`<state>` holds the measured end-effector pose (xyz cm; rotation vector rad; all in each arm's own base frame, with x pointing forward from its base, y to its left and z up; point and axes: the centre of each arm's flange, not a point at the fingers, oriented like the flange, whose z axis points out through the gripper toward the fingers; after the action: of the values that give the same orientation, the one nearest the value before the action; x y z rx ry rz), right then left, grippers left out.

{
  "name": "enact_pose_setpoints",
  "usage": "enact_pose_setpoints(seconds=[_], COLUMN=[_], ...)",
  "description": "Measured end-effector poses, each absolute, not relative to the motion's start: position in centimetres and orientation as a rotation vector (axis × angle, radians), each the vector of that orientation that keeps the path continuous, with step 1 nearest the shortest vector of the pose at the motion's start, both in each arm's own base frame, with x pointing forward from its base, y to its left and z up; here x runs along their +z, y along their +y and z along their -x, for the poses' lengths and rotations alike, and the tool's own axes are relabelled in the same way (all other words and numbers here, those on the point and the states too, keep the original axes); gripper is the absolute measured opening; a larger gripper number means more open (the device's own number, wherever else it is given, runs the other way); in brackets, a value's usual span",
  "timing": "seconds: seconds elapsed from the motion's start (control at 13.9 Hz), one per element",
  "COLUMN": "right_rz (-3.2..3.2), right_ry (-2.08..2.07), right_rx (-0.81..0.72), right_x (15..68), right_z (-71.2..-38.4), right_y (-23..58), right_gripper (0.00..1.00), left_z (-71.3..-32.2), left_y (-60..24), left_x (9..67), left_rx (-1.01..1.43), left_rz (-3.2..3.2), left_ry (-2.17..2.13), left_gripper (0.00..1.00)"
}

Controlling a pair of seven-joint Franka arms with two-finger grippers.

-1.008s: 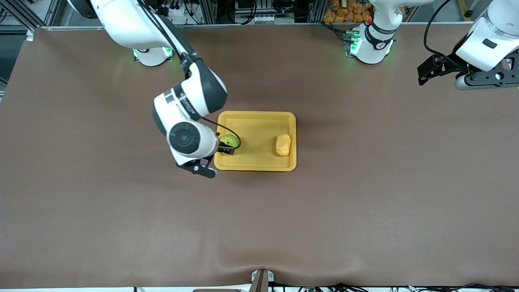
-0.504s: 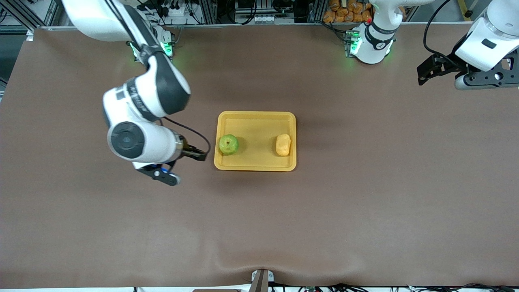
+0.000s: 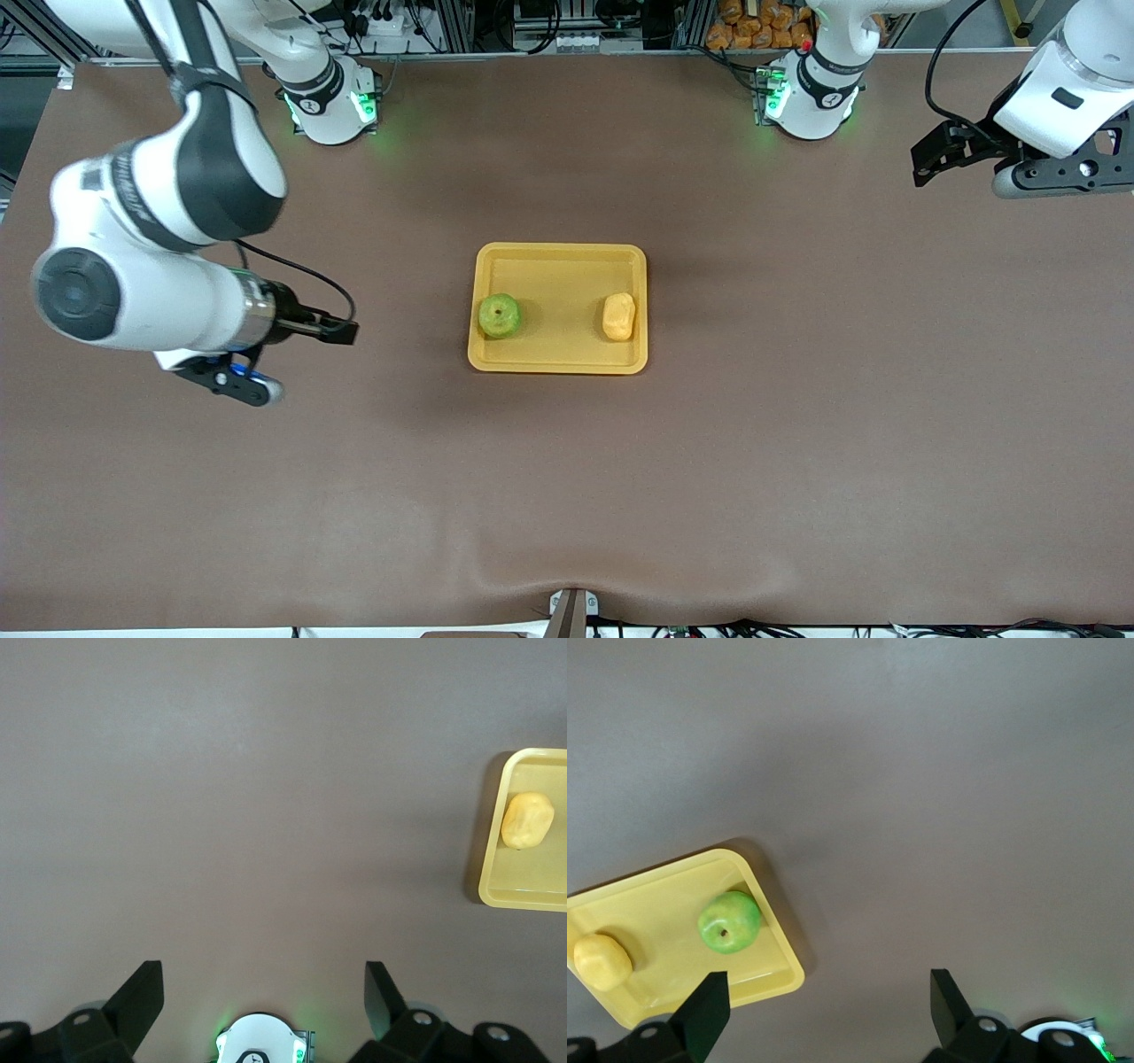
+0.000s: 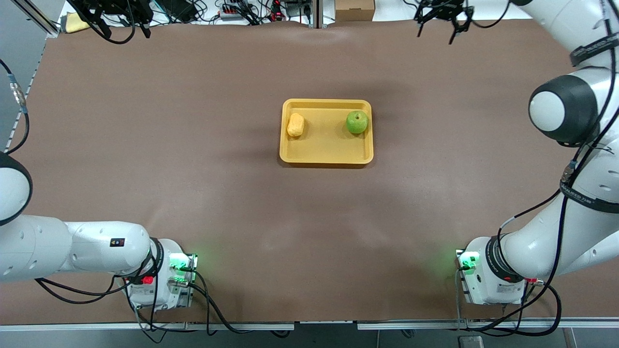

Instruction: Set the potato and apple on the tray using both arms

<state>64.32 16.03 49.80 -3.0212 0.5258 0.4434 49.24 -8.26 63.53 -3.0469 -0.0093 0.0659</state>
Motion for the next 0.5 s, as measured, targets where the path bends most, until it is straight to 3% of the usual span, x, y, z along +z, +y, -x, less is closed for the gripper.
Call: enact_pose_setpoints(seconds=[0.5], right_rz=[3.048], right_ry=[0.482], right_rx=[0.34], right_x=[56.5], right_z=[-62.7], right_y=[8.8], right_gripper=[1.0], left_z=[-49.2], left_y=[-8.3], left_x=[63.4], left_rx=[0.071], left_rz=[3.046], left_ry=[-0.007], left_gripper=[1.0])
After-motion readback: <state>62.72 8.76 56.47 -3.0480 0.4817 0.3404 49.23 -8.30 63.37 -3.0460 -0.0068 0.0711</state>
